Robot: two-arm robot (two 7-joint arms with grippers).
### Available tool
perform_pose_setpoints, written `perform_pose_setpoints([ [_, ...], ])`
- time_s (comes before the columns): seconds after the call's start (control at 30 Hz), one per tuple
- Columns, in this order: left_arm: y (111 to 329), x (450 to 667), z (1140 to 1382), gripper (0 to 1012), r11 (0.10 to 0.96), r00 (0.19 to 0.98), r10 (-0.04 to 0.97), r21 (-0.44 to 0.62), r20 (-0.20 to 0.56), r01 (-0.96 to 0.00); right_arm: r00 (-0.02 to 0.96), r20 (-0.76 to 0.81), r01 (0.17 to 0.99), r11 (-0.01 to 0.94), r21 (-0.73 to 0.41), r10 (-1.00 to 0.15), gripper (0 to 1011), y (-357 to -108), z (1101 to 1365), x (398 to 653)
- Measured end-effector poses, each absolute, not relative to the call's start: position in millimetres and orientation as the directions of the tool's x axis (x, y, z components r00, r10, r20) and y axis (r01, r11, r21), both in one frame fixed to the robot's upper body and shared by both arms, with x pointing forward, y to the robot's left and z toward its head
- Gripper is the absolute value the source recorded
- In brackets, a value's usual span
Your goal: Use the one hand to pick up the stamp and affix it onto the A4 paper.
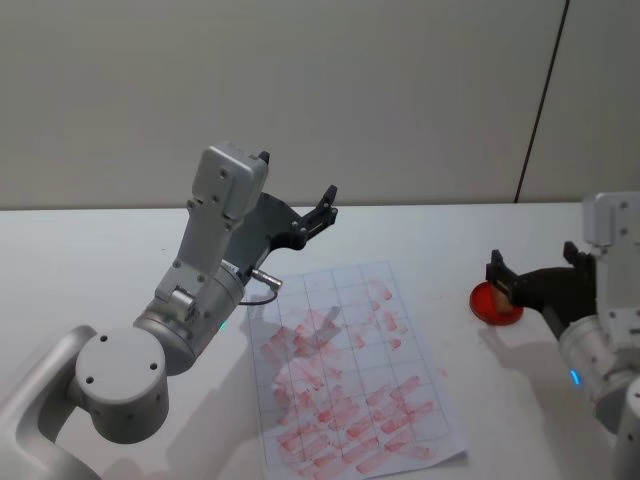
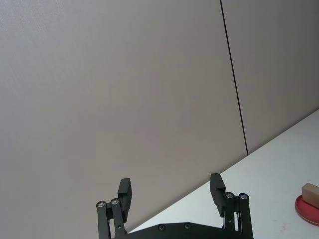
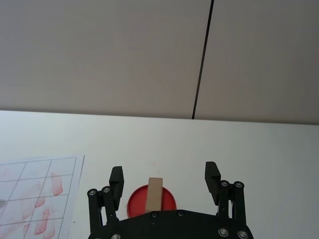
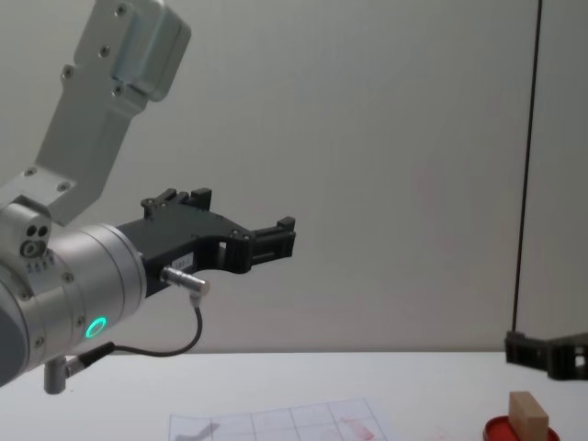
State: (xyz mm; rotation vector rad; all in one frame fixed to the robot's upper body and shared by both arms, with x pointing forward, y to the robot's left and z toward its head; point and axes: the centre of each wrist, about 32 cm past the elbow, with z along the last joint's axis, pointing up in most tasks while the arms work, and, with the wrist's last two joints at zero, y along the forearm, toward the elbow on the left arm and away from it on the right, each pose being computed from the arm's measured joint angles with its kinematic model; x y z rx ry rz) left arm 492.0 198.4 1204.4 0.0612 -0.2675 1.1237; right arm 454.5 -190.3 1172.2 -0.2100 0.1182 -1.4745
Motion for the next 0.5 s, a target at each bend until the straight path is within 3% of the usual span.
perform_pose_setpoints([
  [0.5,198,492,1204,1001,0.434,0.404,0.882,-0.086,0.242,-0.897,0.074,0.072,0.945,0.047,-0.325,-0.995,1001,-171,1162,473],
])
